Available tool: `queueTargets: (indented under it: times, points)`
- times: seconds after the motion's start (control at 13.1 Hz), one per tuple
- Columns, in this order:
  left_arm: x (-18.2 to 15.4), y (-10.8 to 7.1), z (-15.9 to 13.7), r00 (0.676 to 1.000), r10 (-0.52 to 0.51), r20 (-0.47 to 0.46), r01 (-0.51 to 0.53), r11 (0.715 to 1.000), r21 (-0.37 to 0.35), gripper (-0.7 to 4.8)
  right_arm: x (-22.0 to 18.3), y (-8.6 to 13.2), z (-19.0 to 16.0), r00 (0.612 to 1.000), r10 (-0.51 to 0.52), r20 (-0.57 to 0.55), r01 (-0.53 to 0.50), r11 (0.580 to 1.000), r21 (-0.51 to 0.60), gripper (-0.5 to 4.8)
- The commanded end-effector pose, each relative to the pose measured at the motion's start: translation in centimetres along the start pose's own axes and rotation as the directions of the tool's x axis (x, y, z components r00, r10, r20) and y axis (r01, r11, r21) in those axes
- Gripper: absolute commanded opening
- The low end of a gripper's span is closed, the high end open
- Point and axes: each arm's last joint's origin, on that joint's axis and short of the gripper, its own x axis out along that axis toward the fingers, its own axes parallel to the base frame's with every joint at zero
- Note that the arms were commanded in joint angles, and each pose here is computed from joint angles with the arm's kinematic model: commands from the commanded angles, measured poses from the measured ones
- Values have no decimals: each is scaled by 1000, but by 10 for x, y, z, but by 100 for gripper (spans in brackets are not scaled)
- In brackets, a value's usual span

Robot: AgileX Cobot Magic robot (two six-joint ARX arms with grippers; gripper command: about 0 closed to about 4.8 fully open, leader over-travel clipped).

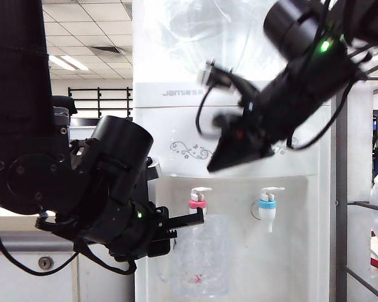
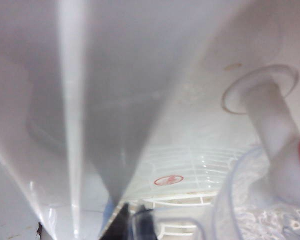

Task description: Pick up the plastic mug from the left desk, go to the hot water outlet of the water dispenser, press the vertical switch to get some water, then put the mug back on the desk.

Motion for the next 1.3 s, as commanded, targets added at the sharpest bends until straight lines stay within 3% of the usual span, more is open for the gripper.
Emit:
queueTargets:
  times: [0.08,0.77,1.3]
  points:
    - [0,-3,6,999,-16,45,17,1000,-17,-5,10,-3,-2,1000,-23,21,24,999,-41,-1]
    - [0,-3,6,999,-16,45,17,1000,-16,-6,21,-6,-5,998,-43,46,45,997,-55,-1]
    - [0,-3,6,999,-16,46,17,1000,-16,-5,45,-7,-35,995,-30,-91,28,999,-21,-1]
